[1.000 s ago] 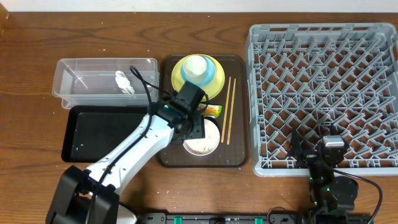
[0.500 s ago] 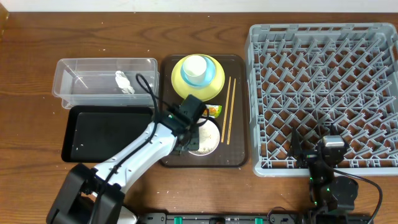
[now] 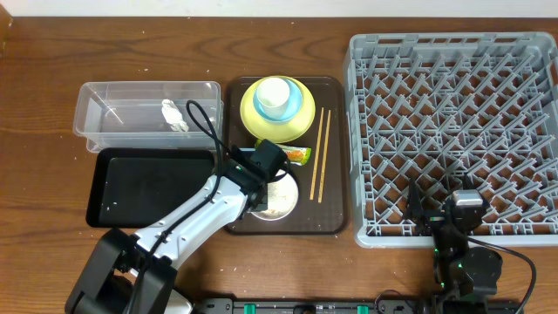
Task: Sort waste into correct bins and load items into the dishwasher rack
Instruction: 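Move the left gripper to the rim of the white rice bowl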
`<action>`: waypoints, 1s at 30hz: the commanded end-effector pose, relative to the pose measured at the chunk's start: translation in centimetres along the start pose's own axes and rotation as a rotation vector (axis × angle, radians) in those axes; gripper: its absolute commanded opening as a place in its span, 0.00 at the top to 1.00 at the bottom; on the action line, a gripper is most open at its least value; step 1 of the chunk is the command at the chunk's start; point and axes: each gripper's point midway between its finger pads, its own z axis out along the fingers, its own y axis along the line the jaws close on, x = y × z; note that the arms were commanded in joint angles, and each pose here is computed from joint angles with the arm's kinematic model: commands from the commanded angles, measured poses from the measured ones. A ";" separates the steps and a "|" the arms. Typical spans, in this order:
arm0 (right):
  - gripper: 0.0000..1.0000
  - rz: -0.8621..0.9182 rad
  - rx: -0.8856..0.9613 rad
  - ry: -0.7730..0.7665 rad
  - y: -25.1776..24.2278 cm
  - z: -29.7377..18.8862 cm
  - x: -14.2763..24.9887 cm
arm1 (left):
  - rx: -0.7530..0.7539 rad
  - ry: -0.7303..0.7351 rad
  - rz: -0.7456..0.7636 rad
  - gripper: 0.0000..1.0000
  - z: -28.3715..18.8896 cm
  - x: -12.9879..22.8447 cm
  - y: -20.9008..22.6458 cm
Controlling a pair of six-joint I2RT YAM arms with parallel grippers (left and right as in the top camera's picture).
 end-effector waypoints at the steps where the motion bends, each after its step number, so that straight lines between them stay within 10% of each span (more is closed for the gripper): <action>1: 0.01 0.006 0.001 0.001 0.0 0.0 0.1 | -0.141 -0.072 0.003 0.60 0.0 -1.1 2.4; 14: 0.01 0.006 0.001 0.001 0.0 0.0 0.1 | -0.188 -0.197 -0.027 0.53 -2.4 -3.4 3.8; 30: 0.00 0.006 0.001 0.001 0.0 0.0 0.1 | 0.416 -0.057 -0.038 0.62 -8.0 -0.4 -4.2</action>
